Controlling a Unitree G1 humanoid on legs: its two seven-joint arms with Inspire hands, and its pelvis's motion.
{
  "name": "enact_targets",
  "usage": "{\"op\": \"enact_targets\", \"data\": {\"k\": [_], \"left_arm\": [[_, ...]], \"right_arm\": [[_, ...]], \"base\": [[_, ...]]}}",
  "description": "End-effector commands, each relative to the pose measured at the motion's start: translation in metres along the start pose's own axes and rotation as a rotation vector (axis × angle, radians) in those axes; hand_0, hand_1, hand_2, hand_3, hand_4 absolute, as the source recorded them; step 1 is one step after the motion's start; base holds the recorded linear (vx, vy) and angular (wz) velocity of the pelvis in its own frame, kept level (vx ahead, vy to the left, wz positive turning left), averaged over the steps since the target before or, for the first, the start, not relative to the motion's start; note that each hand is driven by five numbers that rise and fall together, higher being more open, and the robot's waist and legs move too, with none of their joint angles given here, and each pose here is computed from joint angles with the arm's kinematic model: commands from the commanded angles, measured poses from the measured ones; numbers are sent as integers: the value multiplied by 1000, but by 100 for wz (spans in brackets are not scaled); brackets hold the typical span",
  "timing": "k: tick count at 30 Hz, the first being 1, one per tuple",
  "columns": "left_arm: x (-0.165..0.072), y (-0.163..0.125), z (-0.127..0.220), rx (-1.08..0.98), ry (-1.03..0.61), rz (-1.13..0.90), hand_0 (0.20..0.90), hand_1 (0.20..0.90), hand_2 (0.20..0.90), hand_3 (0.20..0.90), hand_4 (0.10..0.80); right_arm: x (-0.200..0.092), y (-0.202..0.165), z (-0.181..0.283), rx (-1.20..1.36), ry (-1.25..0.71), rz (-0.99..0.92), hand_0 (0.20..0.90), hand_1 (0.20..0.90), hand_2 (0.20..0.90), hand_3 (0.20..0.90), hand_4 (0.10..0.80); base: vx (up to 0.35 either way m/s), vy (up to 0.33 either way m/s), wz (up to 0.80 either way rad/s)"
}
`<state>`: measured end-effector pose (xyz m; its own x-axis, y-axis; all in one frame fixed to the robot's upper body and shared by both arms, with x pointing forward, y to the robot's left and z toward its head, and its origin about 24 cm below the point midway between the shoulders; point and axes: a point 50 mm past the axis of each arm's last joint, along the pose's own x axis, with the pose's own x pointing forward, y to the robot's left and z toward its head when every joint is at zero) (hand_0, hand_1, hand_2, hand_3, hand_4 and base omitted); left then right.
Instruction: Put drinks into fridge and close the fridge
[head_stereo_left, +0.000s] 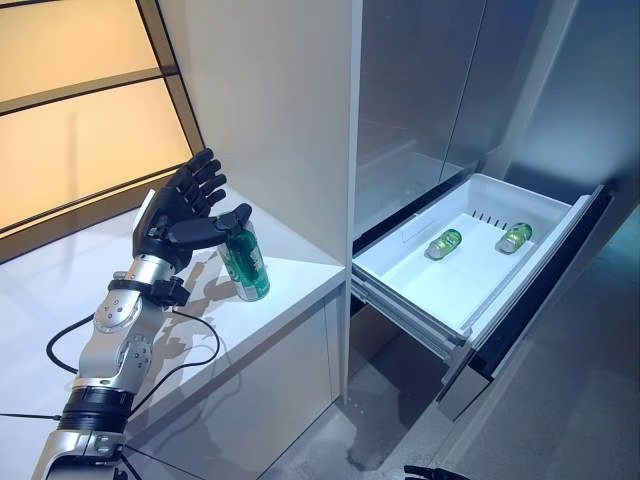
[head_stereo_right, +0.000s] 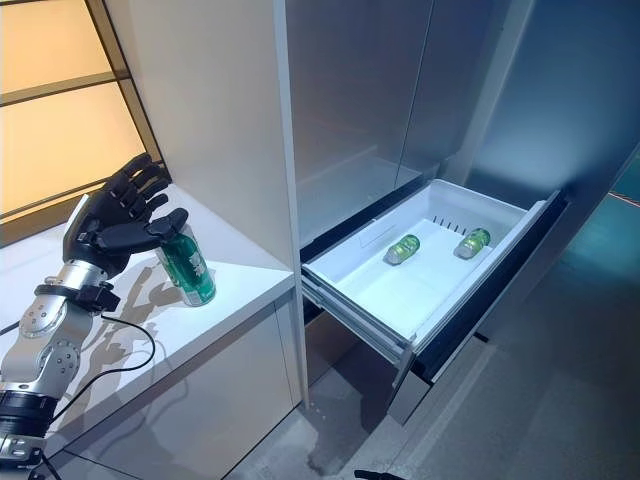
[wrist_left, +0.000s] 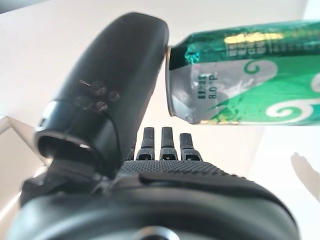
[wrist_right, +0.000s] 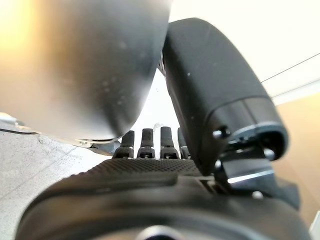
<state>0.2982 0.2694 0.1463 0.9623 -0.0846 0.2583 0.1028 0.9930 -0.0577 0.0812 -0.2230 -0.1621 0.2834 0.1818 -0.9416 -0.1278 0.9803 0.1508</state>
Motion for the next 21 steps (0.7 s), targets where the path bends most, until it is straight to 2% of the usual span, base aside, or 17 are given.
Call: {"op": "enact_targets", "data": {"k": [1,12,21], "left_arm": [[15,3,74,-6,-333,-4,900,900,900,900,800],[12,1,89,-76,-453,14,900,900,900,900,800],[12,-9,88,-61,-433,-45,900,900,900,900,800]], "right_arm": [[-3,-8,-3,-56,49,5,900,900,900,900,800],[-3,-7,-2,-55,48,5,900,900,900,900,800],[-3,-7,-3,-59,49,4,900,900,900,900,800]], "base": [[0,0,0],[0,0,0],[0,0,0]]}}
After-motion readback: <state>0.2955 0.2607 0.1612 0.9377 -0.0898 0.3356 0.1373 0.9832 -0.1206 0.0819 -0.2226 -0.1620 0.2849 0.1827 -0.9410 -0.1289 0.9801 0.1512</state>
